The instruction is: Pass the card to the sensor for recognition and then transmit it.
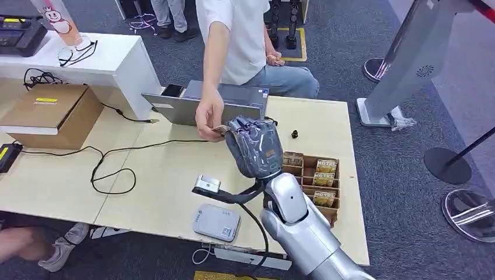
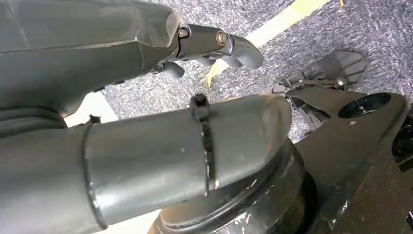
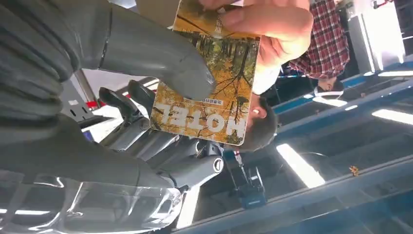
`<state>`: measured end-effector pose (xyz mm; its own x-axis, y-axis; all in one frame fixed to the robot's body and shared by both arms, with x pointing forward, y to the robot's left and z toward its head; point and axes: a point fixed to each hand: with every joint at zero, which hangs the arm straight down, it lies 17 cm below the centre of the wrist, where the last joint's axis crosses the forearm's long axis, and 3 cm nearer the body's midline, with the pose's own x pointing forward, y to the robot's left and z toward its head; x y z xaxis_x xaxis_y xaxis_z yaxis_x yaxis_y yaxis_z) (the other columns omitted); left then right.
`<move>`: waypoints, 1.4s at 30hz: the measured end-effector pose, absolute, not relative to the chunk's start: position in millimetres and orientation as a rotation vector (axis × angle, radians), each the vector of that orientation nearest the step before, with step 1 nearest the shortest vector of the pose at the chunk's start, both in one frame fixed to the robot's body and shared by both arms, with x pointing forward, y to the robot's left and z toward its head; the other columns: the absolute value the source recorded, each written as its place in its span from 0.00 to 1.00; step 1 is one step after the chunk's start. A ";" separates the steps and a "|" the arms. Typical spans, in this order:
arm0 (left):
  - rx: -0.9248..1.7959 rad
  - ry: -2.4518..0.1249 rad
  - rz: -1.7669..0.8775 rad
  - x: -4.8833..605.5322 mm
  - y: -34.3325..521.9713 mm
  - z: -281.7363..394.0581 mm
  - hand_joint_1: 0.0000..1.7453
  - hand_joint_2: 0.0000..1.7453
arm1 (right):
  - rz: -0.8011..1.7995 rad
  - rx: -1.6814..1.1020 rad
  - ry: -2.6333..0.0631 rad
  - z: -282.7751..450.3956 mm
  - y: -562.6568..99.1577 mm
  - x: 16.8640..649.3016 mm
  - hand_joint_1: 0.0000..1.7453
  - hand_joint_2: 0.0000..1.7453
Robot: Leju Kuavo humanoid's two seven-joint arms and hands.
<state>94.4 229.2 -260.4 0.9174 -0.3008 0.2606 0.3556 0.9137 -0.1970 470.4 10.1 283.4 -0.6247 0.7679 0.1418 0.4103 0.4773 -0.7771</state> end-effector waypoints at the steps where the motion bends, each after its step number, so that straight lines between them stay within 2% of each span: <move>1: -0.245 -0.227 -0.338 94.4 229.4 -260.4 0.00 0.00 | 0.999 -0.976 -2.246 282.6 10.0 471.2 1.00 1.00; 24: -0.245 -0.236 -0.291 91.6 236.5 -260.8 0.00 0.00 | 1.032 -0.953 -2.196 270.7 10.3 488.6 1.00 1.00; 25: -0.245 -0.236 -0.292 91.6 236.5 -260.8 0.00 0.00 | 1.034 -0.954 -2.191 269.5 9.9 489.5 0.30 1.00; 26: -0.244 -0.237 -0.293 91.6 236.7 -260.8 0.00 0.00 | 1.037 -0.955 -2.187 268.1 9.6 490.4 0.00 1.00; 37: -0.244 -0.238 -0.299 91.5 236.9 -260.8 0.00 0.00 | 1.037 -0.951 -2.144 259.0 4.8 499.5 0.00 1.00; 38: -0.244 -0.238 -0.299 91.5 236.9 -260.8 0.00 0.00 | 1.039 -0.952 -2.142 258.1 4.5 499.9 0.00 0.00; 42: -0.243 -0.240 -0.291 92.1 237.9 -260.7 0.00 0.00 | 1.037 -0.948 -2.143 257.3 3.9 500.1 0.00 0.00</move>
